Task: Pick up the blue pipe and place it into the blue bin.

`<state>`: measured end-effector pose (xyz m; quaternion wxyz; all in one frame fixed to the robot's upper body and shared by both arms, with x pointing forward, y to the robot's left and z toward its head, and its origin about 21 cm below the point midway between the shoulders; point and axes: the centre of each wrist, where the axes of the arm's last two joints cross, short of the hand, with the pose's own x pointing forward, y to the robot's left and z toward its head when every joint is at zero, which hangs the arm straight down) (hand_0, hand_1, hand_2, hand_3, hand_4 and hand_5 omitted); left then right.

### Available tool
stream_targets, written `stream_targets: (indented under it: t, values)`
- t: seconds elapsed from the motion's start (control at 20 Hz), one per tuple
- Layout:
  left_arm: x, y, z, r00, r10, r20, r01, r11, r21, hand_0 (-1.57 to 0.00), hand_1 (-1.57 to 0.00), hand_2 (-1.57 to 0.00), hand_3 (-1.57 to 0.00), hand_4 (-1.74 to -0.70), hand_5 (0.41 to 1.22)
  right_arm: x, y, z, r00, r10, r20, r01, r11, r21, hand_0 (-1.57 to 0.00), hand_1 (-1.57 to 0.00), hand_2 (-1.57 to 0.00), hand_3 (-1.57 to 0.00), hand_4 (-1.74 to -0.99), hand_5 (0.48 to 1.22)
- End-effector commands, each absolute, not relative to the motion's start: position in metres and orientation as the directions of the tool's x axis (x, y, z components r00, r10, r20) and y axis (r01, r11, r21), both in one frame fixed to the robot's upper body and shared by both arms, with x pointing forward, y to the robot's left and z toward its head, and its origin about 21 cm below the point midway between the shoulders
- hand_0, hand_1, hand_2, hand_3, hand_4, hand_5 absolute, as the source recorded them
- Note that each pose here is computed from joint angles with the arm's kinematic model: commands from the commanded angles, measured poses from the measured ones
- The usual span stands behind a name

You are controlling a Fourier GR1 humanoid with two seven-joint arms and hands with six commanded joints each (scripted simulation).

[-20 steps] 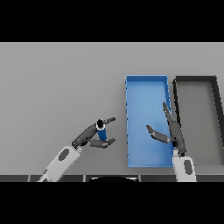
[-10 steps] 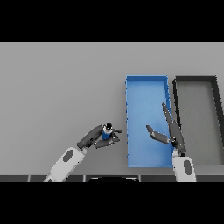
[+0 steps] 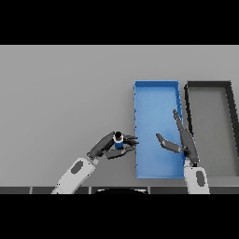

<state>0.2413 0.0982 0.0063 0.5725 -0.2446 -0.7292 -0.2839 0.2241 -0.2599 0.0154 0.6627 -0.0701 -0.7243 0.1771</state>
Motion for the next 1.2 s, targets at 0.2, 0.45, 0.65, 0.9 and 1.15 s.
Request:
stream_targets:
  t: [0.2, 0.45, 0.65, 0.9, 1.15]
  values:
    - [0.249, 0.090, 0.033, -0.260, 0.027, 0.965, 0.694, 0.700, 0.167, -1.56, -1.56, -1.56, -1.56, -1.47, 1.218, 0.225, -0.263, 0.017, -0.103, 0.349, 0.931, -0.128, 0.924, -0.360, 0.00, 0.00, 0.00, 0.00, -1.128, 0.564]
    - [0.250, 0.091, 0.043, -0.257, 0.026, 0.966, 0.719, 0.673, 0.173, -1.57, -1.57, -1.57, -1.57, -1.47, 1.220, 0.217, -0.257, 0.010, -0.102, 0.341, 0.935, -0.102, 0.931, -0.350, 0.00, 0.00, 0.00, 0.00, -1.124, 0.578]
    - [0.246, 0.086, 0.041, -0.237, 0.013, 0.972, 0.719, 0.674, 0.166, -1.57, -1.57, -1.57, -1.57, -1.47, 1.220, 0.142, -0.217, -0.004, -0.021, 0.313, 0.950, 0.173, 0.937, -0.305, 0.00, 0.00, 0.00, 0.00, -1.123, 0.578]
    - [0.251, 0.091, 0.042, -0.250, 0.012, 0.968, 0.721, 0.669, 0.178, -1.57, -1.57, -1.57, -1.57, -1.47, 1.221, 0.097, -0.185, 0.002, 0.043, 0.280, 0.959, 0.385, 0.881, -0.275, 0.00, -0.01, 0.00, 0.00, -1.194, 0.572]
    - [0.250, 0.089, 0.044, -0.253, -0.001, 0.967, 0.720, 0.668, 0.189, -1.57, -1.57, -1.57, -1.57, -1.47, 1.221, 0.090, -0.191, 0.030, -0.122, 0.202, 0.972, 0.275, 0.948, -0.162, 0.00, -0.01, -0.02, 0.00, -1.169, 0.597]
